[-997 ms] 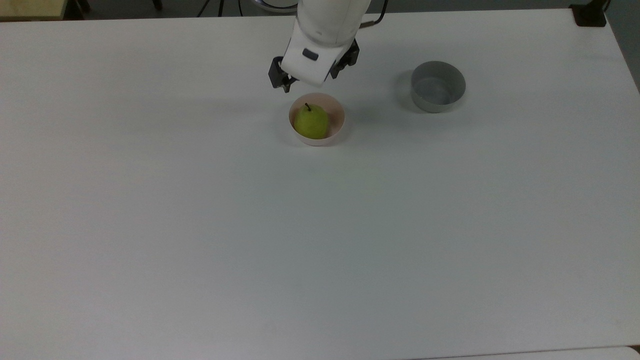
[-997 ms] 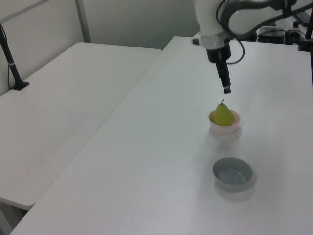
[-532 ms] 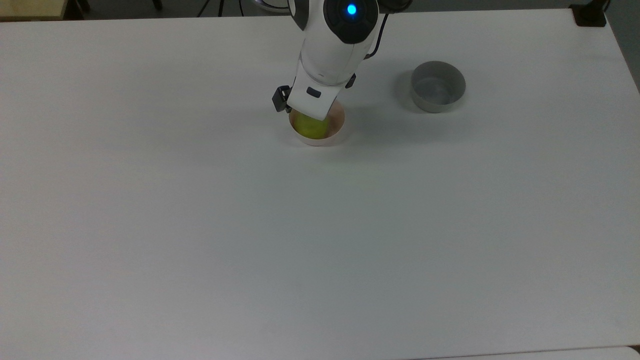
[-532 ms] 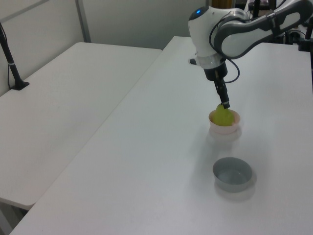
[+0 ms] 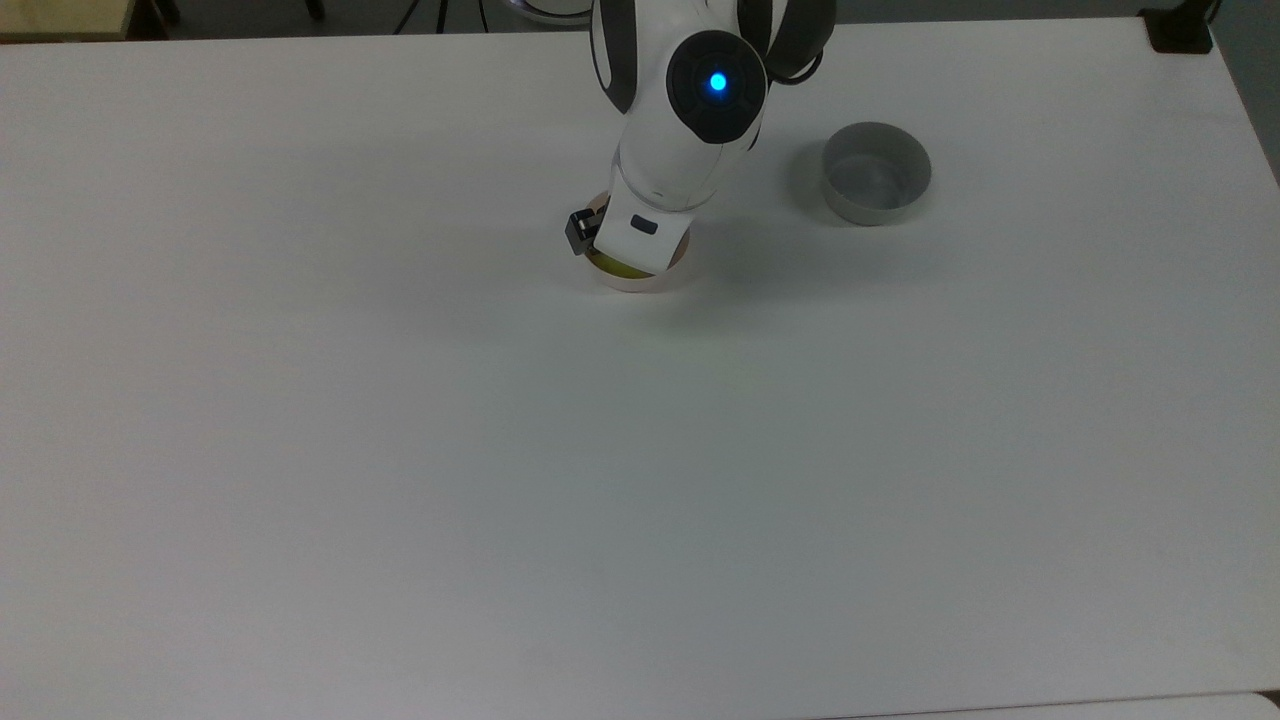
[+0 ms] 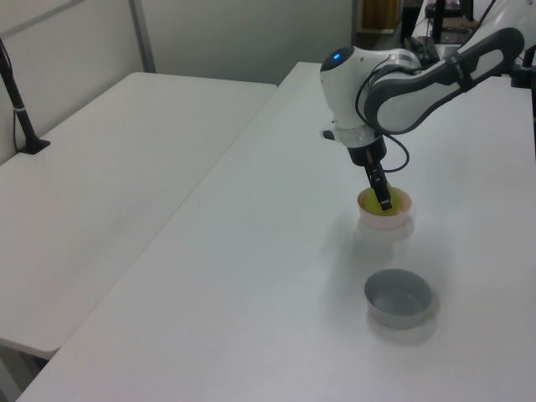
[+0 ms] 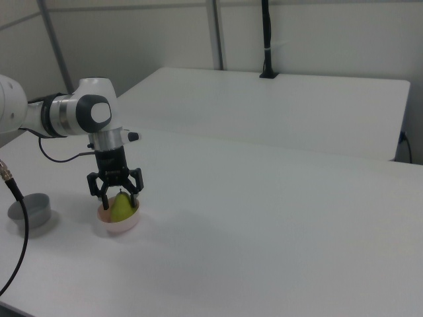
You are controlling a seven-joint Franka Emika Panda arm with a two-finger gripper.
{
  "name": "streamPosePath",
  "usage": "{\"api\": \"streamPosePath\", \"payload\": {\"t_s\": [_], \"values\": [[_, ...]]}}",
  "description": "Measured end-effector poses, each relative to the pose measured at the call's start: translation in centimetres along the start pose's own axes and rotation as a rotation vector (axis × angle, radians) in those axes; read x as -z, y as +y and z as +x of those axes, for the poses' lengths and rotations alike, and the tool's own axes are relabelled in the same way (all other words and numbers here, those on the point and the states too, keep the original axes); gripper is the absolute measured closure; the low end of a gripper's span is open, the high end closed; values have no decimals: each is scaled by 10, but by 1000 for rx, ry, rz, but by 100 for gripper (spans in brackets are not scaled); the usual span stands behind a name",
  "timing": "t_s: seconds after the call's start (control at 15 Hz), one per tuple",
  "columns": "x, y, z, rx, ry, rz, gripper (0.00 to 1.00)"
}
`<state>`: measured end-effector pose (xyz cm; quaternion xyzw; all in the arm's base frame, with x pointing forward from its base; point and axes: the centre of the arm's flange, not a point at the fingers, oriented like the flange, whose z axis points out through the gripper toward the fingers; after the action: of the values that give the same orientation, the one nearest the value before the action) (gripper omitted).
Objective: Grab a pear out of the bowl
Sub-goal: 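Lower the gripper around the pear and close on it, then lift the pear up out of the pink bowl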
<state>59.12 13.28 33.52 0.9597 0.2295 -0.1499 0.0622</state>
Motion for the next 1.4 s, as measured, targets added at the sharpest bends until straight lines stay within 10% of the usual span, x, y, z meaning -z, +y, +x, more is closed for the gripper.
{"api": "streamPosePath", "payload": {"t_s": [0.93, 1.4], "values": [[2, 0, -2, 31, 0, -9, 30], [82, 5, -39, 54, 60, 18, 30]]}}
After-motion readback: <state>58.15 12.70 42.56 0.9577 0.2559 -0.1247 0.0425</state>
